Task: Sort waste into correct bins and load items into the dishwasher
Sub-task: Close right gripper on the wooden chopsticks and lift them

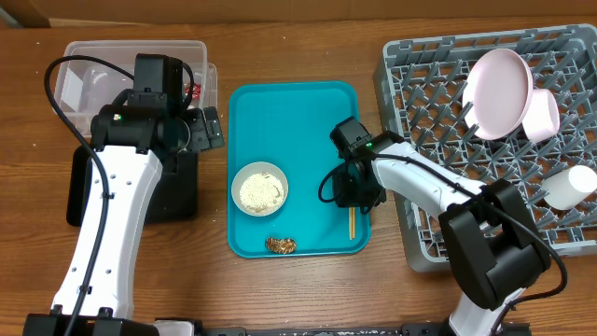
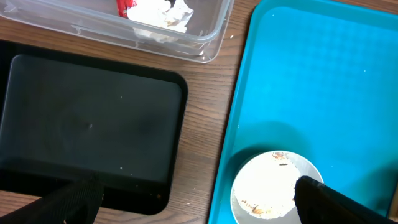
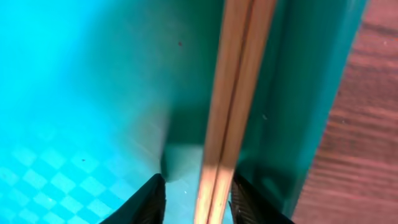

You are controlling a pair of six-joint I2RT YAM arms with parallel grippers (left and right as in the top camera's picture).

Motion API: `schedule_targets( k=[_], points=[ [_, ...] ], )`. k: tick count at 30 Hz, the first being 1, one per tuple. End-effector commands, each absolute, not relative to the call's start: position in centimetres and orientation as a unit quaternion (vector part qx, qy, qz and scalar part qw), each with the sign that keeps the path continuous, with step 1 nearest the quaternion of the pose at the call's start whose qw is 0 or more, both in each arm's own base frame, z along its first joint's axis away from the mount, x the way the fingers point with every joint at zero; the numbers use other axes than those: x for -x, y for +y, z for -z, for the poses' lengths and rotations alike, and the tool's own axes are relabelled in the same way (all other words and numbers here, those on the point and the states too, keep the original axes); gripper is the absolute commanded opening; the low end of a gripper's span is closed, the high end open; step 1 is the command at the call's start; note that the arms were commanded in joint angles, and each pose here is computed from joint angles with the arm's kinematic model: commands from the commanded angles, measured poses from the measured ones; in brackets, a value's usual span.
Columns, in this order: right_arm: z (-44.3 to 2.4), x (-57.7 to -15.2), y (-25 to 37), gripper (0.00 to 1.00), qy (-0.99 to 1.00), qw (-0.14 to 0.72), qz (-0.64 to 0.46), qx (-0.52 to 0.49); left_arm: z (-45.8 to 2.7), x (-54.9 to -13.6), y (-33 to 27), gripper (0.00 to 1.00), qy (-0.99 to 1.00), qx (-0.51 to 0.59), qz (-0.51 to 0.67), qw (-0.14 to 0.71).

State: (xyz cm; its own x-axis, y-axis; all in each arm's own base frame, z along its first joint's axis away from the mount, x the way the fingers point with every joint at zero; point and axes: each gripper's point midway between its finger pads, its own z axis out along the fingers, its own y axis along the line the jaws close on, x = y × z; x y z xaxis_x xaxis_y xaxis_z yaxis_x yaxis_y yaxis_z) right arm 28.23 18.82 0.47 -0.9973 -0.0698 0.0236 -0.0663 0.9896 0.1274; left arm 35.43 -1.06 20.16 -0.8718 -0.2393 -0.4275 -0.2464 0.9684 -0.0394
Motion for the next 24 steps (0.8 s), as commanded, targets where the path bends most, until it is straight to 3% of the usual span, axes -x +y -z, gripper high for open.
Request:
schedule_targets(
  k=[1, 3, 6, 9, 13, 24],
  points=[
    [0.6, -27.2, 17.8, 0.29, -0.998, 0.036, 0.036, -0.036, -21.2, -35.6, -1.1, 1.00, 0.963, 0.133, -0.001, 0.232],
    [0.7, -26.6, 17.3, 0.20, -0.998, 0.049, 0.023, -0.035, -21.2, -35.6, -1.1, 1.00, 0.963, 0.133, -0.001, 0.233],
    [0.6, -26.2, 16.4, 0.19, -0.997, 0.055, 0.004, -0.048, -21.2, -35.7, -1.1, 1.00, 0.963, 0.133, -0.001, 0.233],
    [0.6, -26.1, 16.6, 0.05, -0.996, 0.057, 0.009, -0.065, -21.2, -35.6, -1.1, 1.00, 0.963, 0.133, -0.001, 0.233],
    [0.2, -24.7, 20.0, 0.04, -0.977, 0.079, 0.103, -0.168, -21.2, -35.6, -1.1, 1.00, 0.963, 0.133, -0.001, 0.233],
    [-2.8, -26.1, 20.6, 0.04, -0.979, 0.063, 0.104, -0.161, -21.2, -35.6, -1.1, 1.00, 0.963, 0.132, -0.002, 0.233]
  ],
)
